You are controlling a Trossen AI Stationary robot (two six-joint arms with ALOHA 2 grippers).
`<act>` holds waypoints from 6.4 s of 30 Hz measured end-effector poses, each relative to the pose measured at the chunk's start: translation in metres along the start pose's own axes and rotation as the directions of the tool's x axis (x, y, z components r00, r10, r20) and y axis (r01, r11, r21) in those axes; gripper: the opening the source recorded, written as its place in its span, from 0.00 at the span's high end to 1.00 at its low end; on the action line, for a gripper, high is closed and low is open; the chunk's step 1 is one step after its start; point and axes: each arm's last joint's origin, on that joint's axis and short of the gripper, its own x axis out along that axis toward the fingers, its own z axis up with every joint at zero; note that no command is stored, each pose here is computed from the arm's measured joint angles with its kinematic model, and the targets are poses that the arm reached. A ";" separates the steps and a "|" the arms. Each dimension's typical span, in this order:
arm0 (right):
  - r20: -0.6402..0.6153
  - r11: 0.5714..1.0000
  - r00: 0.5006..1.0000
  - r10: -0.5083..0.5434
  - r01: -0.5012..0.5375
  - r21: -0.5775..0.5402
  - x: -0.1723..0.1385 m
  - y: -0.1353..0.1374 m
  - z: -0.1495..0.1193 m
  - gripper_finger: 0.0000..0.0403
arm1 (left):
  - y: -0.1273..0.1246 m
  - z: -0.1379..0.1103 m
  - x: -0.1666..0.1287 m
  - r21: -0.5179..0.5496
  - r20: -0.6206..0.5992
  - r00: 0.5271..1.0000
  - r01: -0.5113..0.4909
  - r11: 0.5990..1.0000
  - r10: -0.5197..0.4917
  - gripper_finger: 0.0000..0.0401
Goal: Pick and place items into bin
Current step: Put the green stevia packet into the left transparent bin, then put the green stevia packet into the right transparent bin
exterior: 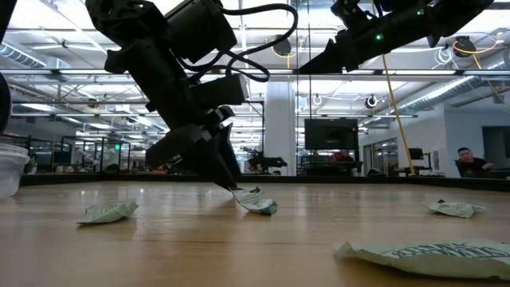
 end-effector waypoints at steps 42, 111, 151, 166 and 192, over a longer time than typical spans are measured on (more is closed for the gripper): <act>0.001 1.000 1.000 0.000 0.000 0.000 0.000 0.000 0.000 0.76 | 0.017 -0.009 0.010 -0.001 -0.002 0.992 0.124 0.992 -0.124 0.59; -0.119 0.993 0.992 0.042 -0.028 0.115 -0.001 0.004 -0.012 0.76 | -0.067 -0.049 -0.216 -0.794 -0.299 0.874 -0.006 0.608 -0.382 0.99; -0.083 0.921 0.964 0.251 -0.212 0.327 -0.003 0.013 -0.017 0.76 | -0.088 -0.083 -0.174 -0.759 -0.482 0.841 -0.260 0.597 -0.247 0.71; -0.166 0.770 0.755 0.634 -0.594 0.234 -0.019 0.085 -0.025 0.76 | -0.090 -0.072 -0.173 -0.773 -0.368 0.869 -0.089 0.628 -0.329 0.70; -0.480 0.608 0.394 0.784 -0.643 0.466 -0.038 0.152 -0.073 0.76 | -0.005 -0.068 -0.223 -0.708 0.026 0.999 -0.008 0.706 0.038 0.70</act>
